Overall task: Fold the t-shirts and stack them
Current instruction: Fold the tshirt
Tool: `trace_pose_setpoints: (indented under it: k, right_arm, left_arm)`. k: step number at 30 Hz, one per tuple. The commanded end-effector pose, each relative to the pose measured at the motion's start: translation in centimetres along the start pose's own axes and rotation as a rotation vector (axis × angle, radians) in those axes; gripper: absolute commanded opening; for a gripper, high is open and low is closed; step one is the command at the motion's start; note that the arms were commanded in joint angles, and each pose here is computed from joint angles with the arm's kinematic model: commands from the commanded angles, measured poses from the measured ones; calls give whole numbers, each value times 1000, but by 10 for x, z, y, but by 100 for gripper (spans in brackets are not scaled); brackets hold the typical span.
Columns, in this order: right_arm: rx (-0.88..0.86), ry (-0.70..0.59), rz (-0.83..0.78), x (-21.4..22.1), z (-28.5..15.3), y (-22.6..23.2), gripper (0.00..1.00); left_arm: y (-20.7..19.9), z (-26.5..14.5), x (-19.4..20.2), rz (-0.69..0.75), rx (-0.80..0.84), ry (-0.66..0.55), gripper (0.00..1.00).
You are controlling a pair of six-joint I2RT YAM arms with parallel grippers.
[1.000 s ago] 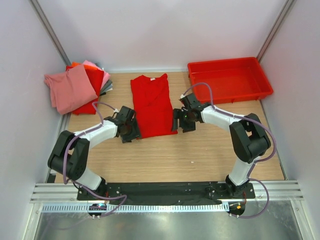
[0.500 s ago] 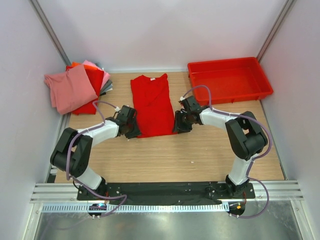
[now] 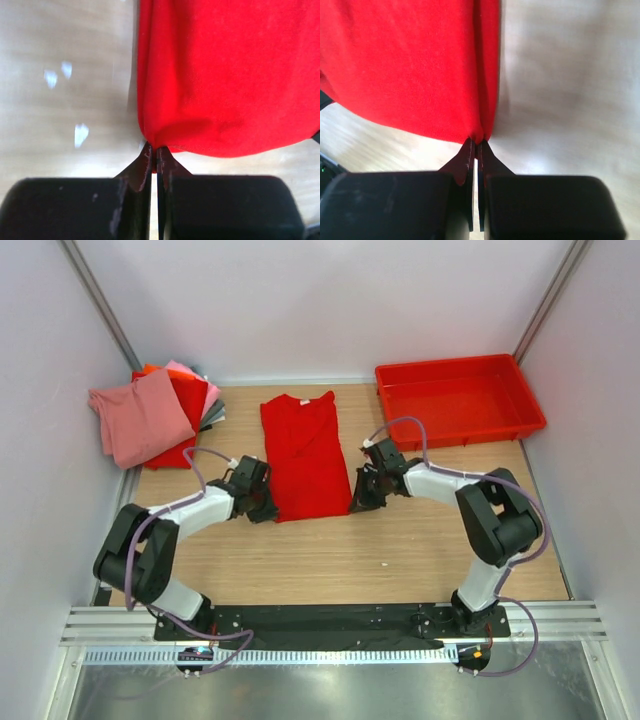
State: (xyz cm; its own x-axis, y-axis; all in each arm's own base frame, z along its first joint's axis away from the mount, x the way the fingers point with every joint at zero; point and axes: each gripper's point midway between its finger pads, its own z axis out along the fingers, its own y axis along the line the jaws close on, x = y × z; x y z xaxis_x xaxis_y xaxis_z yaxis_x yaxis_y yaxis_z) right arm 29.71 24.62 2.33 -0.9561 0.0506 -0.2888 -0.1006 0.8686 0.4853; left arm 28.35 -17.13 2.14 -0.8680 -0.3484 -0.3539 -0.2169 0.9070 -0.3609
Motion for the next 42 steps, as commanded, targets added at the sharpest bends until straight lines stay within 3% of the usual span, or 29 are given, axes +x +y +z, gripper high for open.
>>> trace_pose_setpoints:
  k: [1,11,17,23,34,38,42]
  right_arm:
    - [-23,-52,0,4,-32,9,1]
    - [-80,-136,13,73,-113,39,1]
    - [-111,-176,48,105,-153,45,1]
    - [-62,-246,19,87,-180,48,1]
    - [117,-349,-76,26,-185,49,1]
    - [180,-396,-89,-24,-183,48,1]
    - [222,-417,-70,-92,-167,38,1]
  left_arm:
    - [7,-24,23,11,-12,59,0]
    - [3,-101,84,12,60,88,0]
    - [10,-146,101,-6,101,90,0]
    - [1,-179,73,36,94,5,0]
    - [-37,-170,20,140,31,-48,0]
    - [-52,-156,-20,124,17,-45,0]
    - [-53,-113,-74,83,-35,-20,0]
